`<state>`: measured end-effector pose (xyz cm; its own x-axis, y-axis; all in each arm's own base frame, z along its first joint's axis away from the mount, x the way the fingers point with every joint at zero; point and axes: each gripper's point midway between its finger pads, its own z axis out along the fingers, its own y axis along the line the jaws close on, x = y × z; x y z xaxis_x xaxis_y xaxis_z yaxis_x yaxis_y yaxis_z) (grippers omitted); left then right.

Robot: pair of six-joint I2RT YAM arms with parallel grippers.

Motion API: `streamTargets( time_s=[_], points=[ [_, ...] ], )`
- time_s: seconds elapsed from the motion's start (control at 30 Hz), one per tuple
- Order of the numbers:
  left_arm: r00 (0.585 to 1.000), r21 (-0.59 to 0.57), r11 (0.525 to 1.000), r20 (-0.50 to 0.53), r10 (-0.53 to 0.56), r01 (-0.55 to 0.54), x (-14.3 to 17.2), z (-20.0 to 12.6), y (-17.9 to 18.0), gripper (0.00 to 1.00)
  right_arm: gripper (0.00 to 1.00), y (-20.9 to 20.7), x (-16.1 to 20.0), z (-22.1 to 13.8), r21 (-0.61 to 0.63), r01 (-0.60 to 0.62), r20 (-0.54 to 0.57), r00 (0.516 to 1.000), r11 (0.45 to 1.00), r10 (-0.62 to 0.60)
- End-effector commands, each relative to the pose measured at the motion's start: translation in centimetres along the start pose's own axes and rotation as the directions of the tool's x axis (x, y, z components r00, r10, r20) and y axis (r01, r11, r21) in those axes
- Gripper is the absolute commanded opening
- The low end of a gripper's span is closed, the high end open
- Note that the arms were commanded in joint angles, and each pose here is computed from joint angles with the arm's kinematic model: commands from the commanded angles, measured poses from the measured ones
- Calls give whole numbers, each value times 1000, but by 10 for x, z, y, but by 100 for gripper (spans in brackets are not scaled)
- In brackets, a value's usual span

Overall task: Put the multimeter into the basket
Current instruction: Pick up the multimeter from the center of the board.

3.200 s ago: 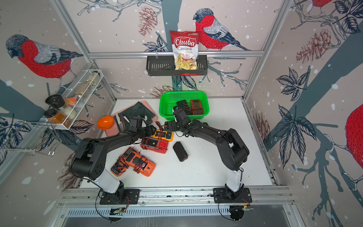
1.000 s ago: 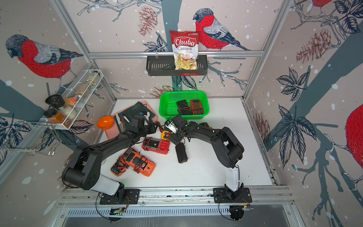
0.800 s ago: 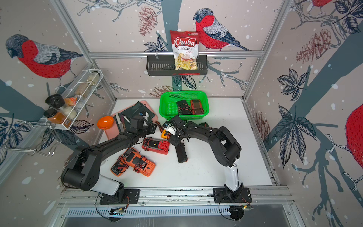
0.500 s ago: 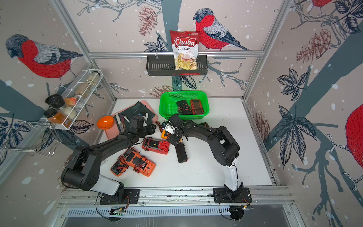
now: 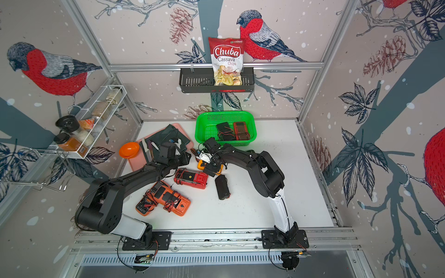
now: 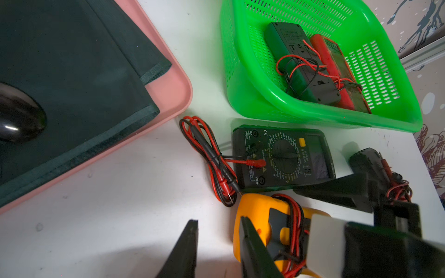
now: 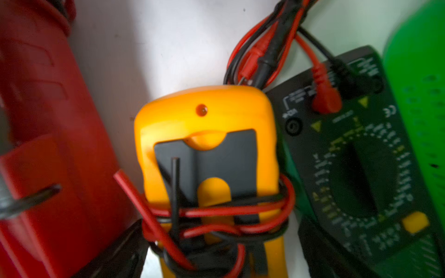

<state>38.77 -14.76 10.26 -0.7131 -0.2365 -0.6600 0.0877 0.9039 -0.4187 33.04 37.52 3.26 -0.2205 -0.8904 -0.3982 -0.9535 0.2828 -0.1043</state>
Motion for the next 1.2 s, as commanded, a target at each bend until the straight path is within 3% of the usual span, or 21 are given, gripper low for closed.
streamTargets(
  time_s=[0.0,0.33,0.53,0.7,0.93,1.03,1.17],
  points=[
    [1000,-8,1000,17,4,-4,-4,-2,3,33,100,13,7,4,-53,-5,-28,1000,999,4],
    [1000,-7,1000,18,-7,7,-2,-1,6,33,81,27,8,-1,-110,-62,-10,998,992,61],
    [1000,-8,1000,23,-9,10,-3,-2,6,33,87,26,11,13,-104,-96,-22,995,990,94],
    [999,-15,1000,32,-11,12,-4,-4,8,33,84,20,8,19,-75,-108,-28,994,991,107],
    [997,-51,999,76,-14,18,-13,-15,14,33,49,8,-14,-13,13,-136,48,990,991,135],
    [994,-67,997,108,-17,24,-19,-22,17,33,26,-1,-28,-38,96,-178,108,980,979,168],
    [987,-82,996,157,-18,31,-28,-34,18,33,13,-17,-45,-75,187,-281,202,949,941,243]
  ],
)
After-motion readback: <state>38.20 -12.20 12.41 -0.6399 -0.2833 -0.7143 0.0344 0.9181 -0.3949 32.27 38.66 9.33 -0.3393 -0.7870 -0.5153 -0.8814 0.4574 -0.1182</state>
